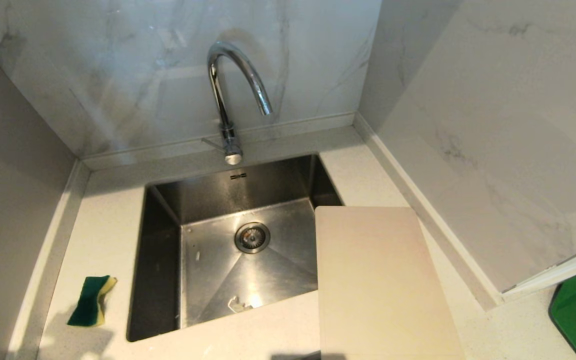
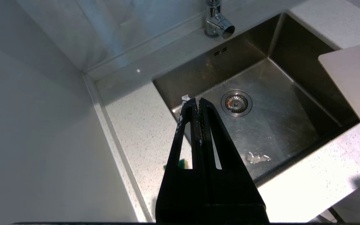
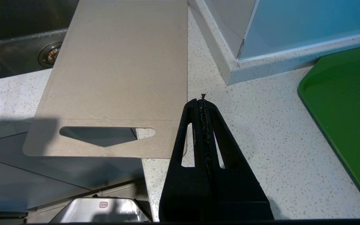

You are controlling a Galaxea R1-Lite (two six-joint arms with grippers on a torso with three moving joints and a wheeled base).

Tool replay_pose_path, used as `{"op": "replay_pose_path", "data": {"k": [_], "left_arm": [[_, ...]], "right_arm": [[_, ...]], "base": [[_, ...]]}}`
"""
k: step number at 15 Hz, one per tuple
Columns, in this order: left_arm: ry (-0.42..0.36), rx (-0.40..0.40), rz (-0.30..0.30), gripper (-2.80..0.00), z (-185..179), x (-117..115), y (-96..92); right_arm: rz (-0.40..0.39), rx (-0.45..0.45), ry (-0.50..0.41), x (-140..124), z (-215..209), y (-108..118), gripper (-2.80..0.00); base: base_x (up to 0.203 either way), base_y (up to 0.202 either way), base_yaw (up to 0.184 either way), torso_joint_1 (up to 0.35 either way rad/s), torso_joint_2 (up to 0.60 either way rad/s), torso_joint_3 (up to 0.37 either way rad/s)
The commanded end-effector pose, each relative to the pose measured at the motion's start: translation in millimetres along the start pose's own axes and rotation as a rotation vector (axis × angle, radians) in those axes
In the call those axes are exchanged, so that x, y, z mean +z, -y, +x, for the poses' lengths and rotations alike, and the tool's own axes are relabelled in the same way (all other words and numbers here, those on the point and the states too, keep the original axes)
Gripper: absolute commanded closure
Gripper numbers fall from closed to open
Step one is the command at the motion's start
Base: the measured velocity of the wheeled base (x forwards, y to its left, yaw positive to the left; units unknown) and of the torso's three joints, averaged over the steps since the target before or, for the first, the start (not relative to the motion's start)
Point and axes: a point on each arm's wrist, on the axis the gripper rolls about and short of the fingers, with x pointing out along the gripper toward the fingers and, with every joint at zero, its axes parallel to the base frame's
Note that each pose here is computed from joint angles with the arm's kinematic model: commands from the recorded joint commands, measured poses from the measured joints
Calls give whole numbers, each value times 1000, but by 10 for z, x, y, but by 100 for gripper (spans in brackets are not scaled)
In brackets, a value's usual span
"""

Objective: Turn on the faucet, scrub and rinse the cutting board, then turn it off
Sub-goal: Turn on the tap

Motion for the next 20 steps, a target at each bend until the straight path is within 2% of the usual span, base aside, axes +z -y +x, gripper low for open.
{"op": "replay_pose_path", "data": {"k": [1, 3, 6, 8, 10, 14, 17, 20], "left_arm": [[-56, -19, 4, 0, 299, 94, -12], [-72, -46, 7, 0, 494, 192, -1], [-81, -22, 10, 0, 626, 332, -54], [-117, -18, 3, 0, 690, 488, -143], [-179, -58, -14, 0, 757, 605, -208], [-229, -73, -22, 0, 1041, 692, -272], [-294, -60, -21, 0, 1405, 773, -315], [-357, -58, 5, 0, 1908, 738, -186]], "right_arm": [[0, 0, 1, 0, -1, 0, 0], [0, 0, 1, 0, -1, 0, 0], [0, 0, 1, 0, -1, 0, 0], [0, 0, 1, 0, -1, 0, 0], [0, 0, 1, 0, -1, 0, 0], [0, 0, 1, 0, -1, 0, 0], [0, 0, 1, 0, -1, 0, 0], [0, 0, 1, 0, -1, 0, 0]], "base": [[0, 0, 0, 0, 0, 0], [0, 0, 0, 0, 0, 0], [0, 0, 0, 0, 0, 0], [0, 0, 0, 0, 0, 0], [0, 0, 0, 0, 0, 0], [0, 0, 0, 0, 0, 0], [0, 0, 0, 0, 0, 0], [0, 0, 0, 0, 0, 0]]}}
